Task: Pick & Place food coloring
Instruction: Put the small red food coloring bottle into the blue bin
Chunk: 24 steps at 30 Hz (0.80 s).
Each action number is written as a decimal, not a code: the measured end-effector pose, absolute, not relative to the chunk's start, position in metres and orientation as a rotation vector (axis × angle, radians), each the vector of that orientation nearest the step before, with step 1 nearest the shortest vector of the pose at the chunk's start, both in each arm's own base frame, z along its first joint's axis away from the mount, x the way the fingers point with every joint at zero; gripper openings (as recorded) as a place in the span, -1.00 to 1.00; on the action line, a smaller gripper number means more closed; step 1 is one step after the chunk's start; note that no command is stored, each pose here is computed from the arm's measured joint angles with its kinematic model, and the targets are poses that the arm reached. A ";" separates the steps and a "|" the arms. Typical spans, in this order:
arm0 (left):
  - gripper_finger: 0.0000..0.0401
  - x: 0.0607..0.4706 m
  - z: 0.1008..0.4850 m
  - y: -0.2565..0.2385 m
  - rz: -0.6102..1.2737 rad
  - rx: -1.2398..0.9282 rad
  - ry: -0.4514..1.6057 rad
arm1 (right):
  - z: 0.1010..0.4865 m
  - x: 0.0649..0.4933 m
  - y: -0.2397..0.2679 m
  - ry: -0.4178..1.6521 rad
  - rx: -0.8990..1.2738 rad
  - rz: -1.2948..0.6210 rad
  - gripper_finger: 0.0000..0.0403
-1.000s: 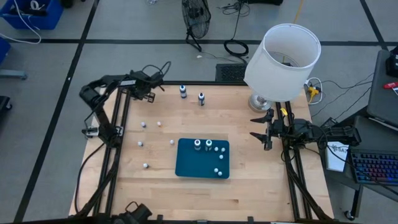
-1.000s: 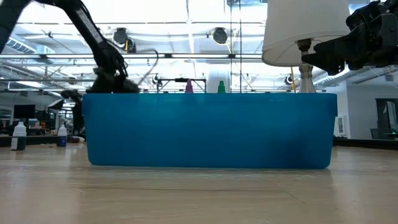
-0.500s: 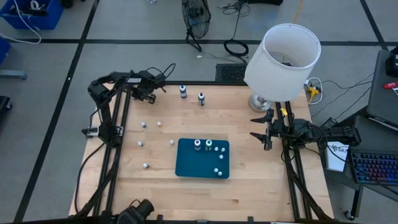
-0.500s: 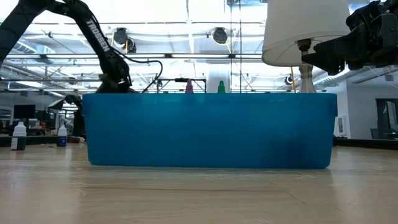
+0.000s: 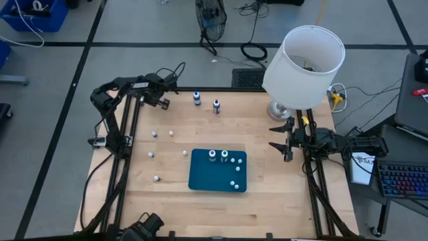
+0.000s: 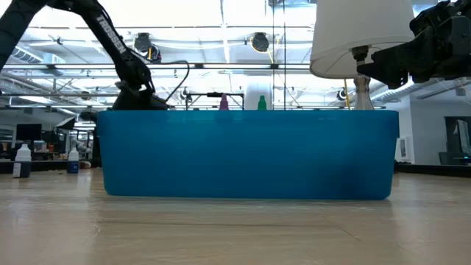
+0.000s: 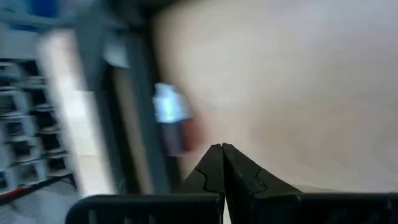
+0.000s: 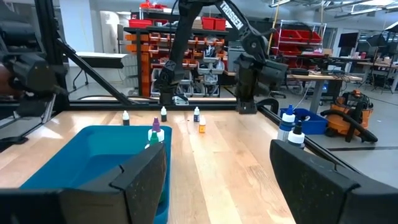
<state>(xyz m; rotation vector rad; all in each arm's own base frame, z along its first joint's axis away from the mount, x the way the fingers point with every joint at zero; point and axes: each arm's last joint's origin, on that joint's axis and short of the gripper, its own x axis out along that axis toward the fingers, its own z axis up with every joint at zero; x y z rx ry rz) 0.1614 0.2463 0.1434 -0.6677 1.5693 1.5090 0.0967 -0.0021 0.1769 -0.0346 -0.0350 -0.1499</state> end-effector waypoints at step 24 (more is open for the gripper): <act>-0.99 0.155 0.129 0.268 1.681 -0.674 1.661 | 0.177 0.097 -0.002 -0.035 -0.035 -0.150 0.36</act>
